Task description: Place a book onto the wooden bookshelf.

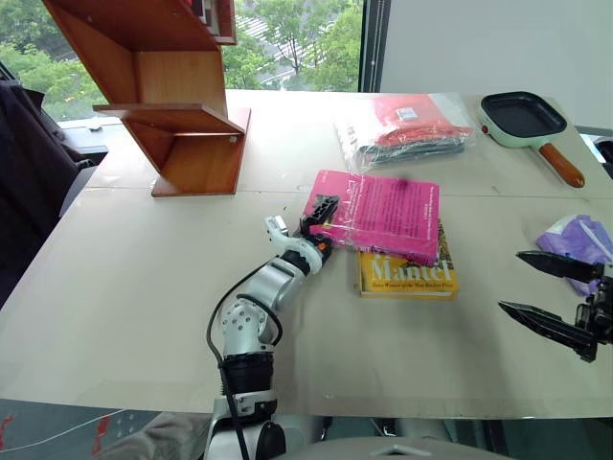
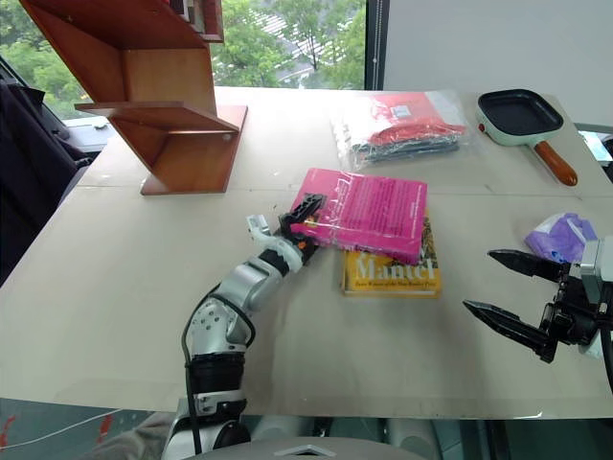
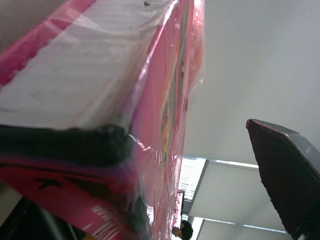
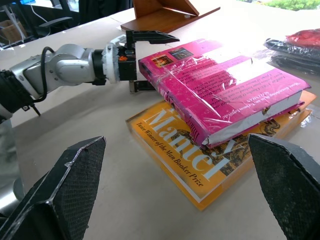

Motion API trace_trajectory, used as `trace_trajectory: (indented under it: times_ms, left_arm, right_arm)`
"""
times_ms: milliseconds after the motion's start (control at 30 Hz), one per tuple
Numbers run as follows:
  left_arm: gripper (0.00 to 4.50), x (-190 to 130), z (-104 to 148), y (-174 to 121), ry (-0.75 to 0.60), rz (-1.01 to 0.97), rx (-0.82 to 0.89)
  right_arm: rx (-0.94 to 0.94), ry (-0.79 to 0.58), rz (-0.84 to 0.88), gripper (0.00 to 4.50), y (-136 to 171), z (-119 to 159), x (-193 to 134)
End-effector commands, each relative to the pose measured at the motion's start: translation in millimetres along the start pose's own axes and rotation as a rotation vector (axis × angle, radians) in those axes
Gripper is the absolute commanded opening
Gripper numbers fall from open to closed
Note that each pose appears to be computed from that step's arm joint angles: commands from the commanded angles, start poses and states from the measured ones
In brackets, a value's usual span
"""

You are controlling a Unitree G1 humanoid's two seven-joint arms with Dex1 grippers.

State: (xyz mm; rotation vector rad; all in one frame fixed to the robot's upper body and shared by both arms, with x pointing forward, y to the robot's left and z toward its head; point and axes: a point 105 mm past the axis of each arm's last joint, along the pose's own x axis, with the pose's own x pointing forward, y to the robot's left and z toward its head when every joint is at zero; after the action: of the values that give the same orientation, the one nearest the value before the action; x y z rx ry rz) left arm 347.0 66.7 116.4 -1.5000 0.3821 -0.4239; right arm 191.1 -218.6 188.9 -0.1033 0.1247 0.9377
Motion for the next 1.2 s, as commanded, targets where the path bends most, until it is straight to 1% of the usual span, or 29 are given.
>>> trace_trajectory:
  times_ms: [33, 67, 100, 167, 233, 267, 367, 400, 500, 567, 600, 633, 700, 767, 900, 1000, 1067, 1167, 1200]
  left_arm:
    - [3.98, 6, -8, -1, 0.003, -0.018, -0.034]
    - [3.8, 7, -8, 0, -0.002, -0.016, -0.039]
    - [3.19, 8, -7, 1, -0.01, -0.017, -0.041]
    - [2.91, 9, -5, 1, -0.021, -0.02, -0.042]
    - [2.1, 9, -2, 1, -0.027, -0.024, -0.029]
    - [1.6, 9, -2, 1, -0.03, -0.026, -0.025]
    - [0.38, 7, 5, -13, -0.046, -0.079, -0.034]
    - [0.19, 5, 7, -19, -0.043, -0.101, -0.025]
    - [0.18, -1, 7, -42, -0.022, -0.189, 0.026]
    - [0.18, -7, 9, -62, -0.017, -0.265, 0.14]
    - [0.18, -12, 8, -75, -0.012, -0.31, 0.219]
    - [0.18, -19, 7, -90, 0.0, -0.359, 0.341]
    - [0.18, -36, 1, -126, 0.019, -0.473, 0.67]
    - [0.18, -48, -2, -152, 0.013, -0.522, 1.04]
    - [0.18, -59, -1, -179, -0.011, -0.547, 1.62]
    - [0.18, -67, 7, -207, -0.155, -0.548, 1.971]
    - [0.18, -68, 19, -225, -0.277, -0.467, 2.29]
    - [0.18, -69, 32, -246, -0.405, -0.364, 2.563]
    - [0.18, -71, 38, -252, -0.435, -0.301, 2.694]
  right_arm:
    - [-0.046, -0.031, -0.032, 4.5, -3, 12, -4]
    - [-0.044, -0.032, -0.035, 4.5, -4, 12, -4]
    - [-0.043, -0.031, -0.038, 4.5, -4, 11, -3]
    - [-0.04, -0.029, -0.039, 4.5, -4, 10, -3]
    - [-0.038, -0.027, -0.038, 4.5, -4, 10, -1]
    - [-0.037, -0.027, -0.037, 4.5, -4, 10, -1]
    - [-0.038, -0.026, -0.034, 4.5, -6, 11, 1]
    - [-0.038, -0.026, -0.032, 4.5, -6, 11, 1]
    - [-0.042, -0.032, -0.023, 4.5, -8, 14, 4]
    - [-0.045, -0.036, -0.019, 4.5, -10, 16, 6]
    - [-0.045, -0.038, -0.017, 4.5, -11, 17, 6]
    - [-0.046, -0.039, -0.012, 4.5, -12, 18, 7]
    - [-0.045, -0.039, -0.002, 4.5, -14, 19, 7]
    - [-0.041, -0.046, 0.004, 4.5, -18, 22, 6]
    - [-0.043, -0.085, 0.009, 4.5, -30, 30, 10]
    - [-0.035, -0.124, 0.024, 4.5, -37, 35, 17]
    - [-0.033, -0.133, 0.046, 4.5, -41, 36, 24]
    - [-0.032, -0.14, 0.071, 4.5, -44, 37, 31]
    - [-0.032, -0.149, 0.079, 4.5, -45, 38, 34]
